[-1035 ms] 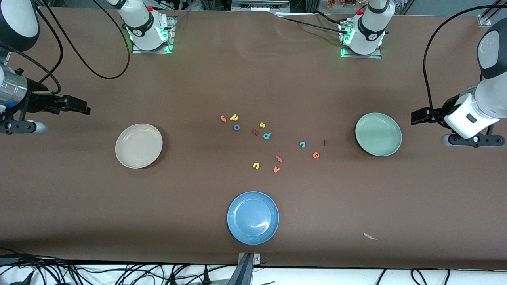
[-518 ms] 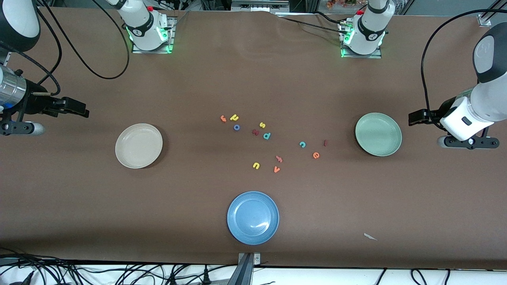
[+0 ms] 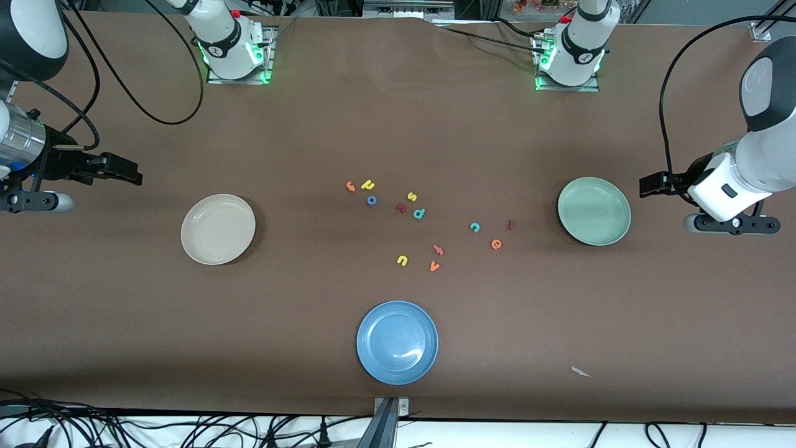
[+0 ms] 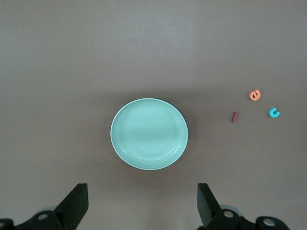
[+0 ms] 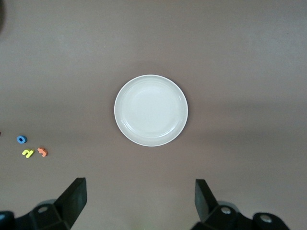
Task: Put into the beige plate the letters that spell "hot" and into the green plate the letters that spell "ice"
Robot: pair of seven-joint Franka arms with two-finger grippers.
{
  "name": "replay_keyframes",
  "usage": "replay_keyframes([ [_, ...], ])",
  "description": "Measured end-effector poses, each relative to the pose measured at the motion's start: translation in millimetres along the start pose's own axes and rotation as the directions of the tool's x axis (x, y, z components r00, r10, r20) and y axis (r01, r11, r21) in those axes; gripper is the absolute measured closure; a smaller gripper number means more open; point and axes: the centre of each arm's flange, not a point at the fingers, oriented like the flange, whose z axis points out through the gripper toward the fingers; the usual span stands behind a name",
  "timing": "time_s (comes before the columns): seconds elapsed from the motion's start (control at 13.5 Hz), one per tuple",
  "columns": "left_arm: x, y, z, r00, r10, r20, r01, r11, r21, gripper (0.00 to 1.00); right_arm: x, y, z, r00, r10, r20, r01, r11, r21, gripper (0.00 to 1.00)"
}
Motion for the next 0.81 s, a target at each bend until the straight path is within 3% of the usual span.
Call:
replay_keyframes([
  [0.81, 4, 5, 18, 0.999, 0.008, 0.035, -0.008, 1.0, 0.001, 0.0, 2, -6, -1, 1.0, -0.015, -0.021, 0.015, 1.0, -0.026, 0.0],
])
